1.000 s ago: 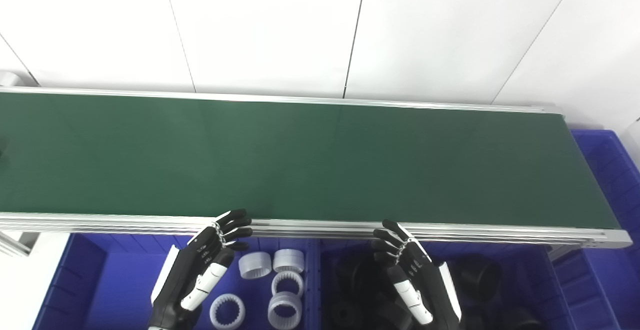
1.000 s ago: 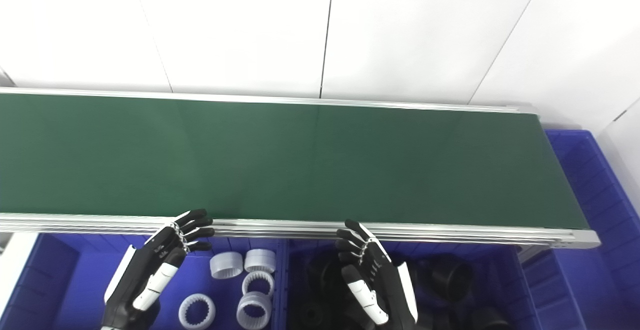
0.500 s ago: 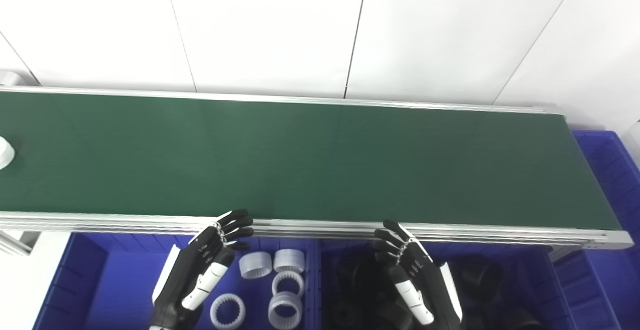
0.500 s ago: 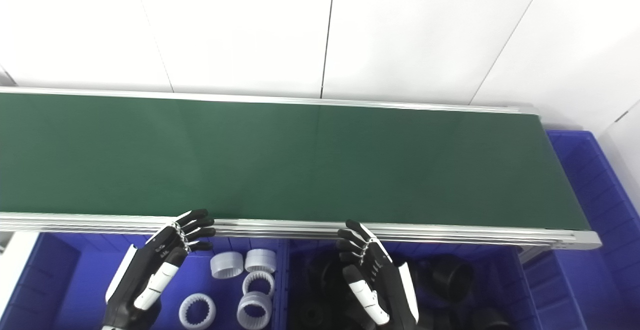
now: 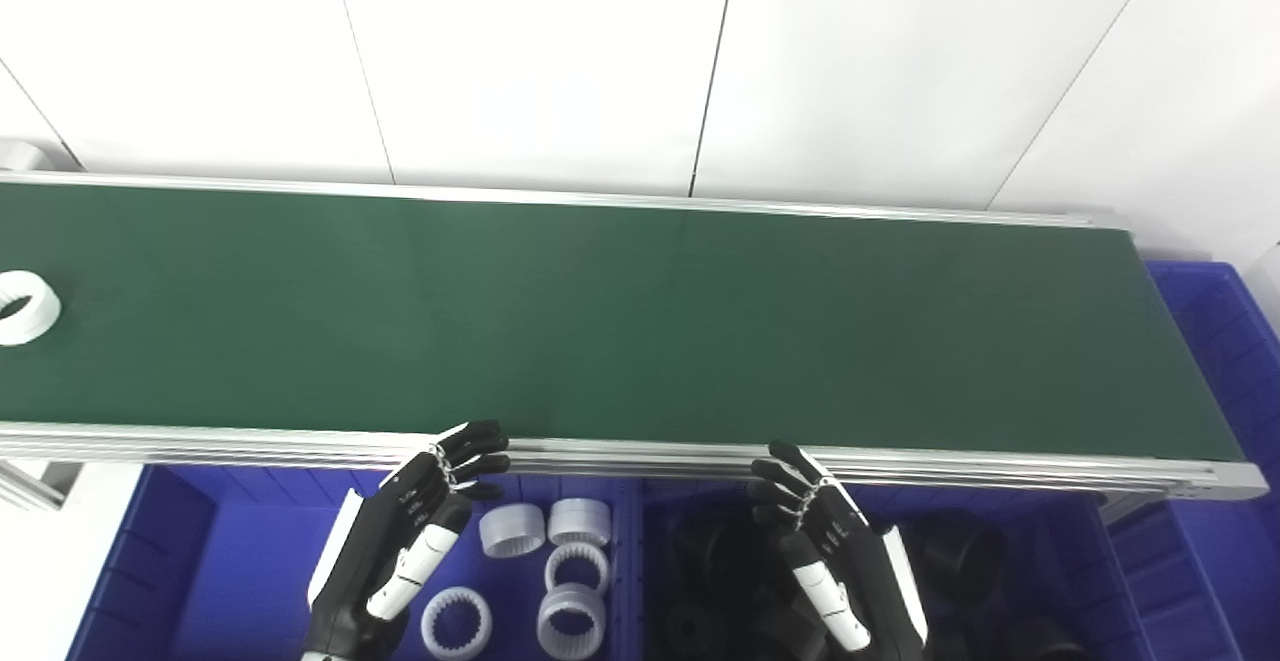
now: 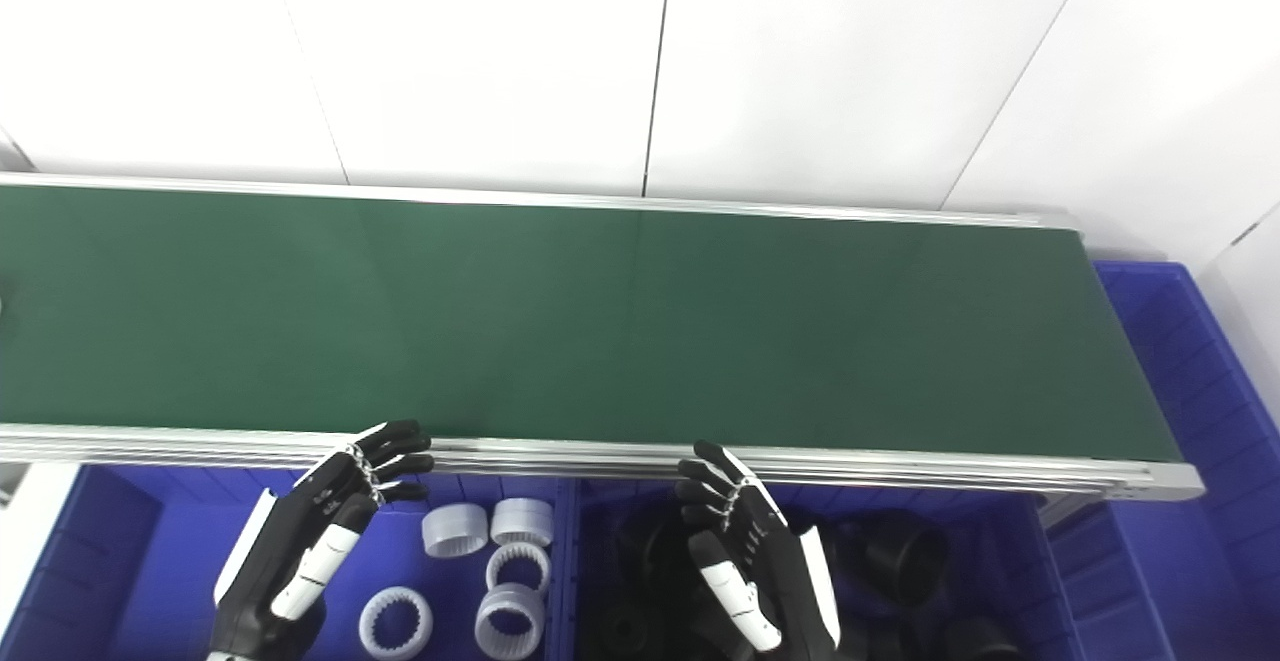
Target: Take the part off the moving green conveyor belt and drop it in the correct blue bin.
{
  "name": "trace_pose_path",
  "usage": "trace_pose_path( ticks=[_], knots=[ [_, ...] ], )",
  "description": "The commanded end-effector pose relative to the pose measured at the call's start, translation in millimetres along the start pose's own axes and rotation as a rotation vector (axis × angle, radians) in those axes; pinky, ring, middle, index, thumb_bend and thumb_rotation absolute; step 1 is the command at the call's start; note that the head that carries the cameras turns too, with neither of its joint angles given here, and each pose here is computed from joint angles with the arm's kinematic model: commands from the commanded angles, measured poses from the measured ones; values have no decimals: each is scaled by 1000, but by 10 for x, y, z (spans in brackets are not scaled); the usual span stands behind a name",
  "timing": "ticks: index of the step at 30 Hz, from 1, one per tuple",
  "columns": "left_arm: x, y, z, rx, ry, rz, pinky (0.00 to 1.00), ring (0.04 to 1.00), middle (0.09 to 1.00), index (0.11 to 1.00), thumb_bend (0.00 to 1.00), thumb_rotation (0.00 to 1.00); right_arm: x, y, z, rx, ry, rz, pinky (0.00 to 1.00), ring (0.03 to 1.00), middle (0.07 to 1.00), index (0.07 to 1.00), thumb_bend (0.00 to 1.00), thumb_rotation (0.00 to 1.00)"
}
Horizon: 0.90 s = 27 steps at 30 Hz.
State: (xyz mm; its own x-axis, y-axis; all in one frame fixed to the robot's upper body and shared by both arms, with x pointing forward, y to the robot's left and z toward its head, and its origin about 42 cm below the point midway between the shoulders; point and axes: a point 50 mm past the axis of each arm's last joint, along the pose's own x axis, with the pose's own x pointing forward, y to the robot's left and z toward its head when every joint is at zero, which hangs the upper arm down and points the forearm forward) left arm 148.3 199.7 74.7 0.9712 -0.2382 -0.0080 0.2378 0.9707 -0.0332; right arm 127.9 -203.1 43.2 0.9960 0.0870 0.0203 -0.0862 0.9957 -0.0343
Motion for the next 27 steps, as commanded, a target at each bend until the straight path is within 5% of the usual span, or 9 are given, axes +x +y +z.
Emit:
trace_pose_path(
  ticks=[1, 11, 17, 27],
  knots=[
    [18, -36, 66, 21, -59, -4, 672, 752, 788, 780, 659, 700, 17, -37, 97, 1, -76, -2, 684, 752, 792, 847, 632, 749],
    [29, -129, -10, 13, -50, 0, 657, 733, 771, 763, 699, 511, -6, -128, -15, -3, -35, -22, 709, 770, 811, 875, 600, 829],
    [54, -113, -15, 25, -54, -3, 627, 709, 756, 747, 597, 139, 0, -112, -60, 9, -21, -16, 771, 805, 841, 917, 455, 883],
    [268, 24, 234, 69, -140, 5, 569, 676, 720, 706, 702, 9, 31, -61, -82, 6, -18, -15, 772, 809, 840, 920, 278, 930]
  ],
)
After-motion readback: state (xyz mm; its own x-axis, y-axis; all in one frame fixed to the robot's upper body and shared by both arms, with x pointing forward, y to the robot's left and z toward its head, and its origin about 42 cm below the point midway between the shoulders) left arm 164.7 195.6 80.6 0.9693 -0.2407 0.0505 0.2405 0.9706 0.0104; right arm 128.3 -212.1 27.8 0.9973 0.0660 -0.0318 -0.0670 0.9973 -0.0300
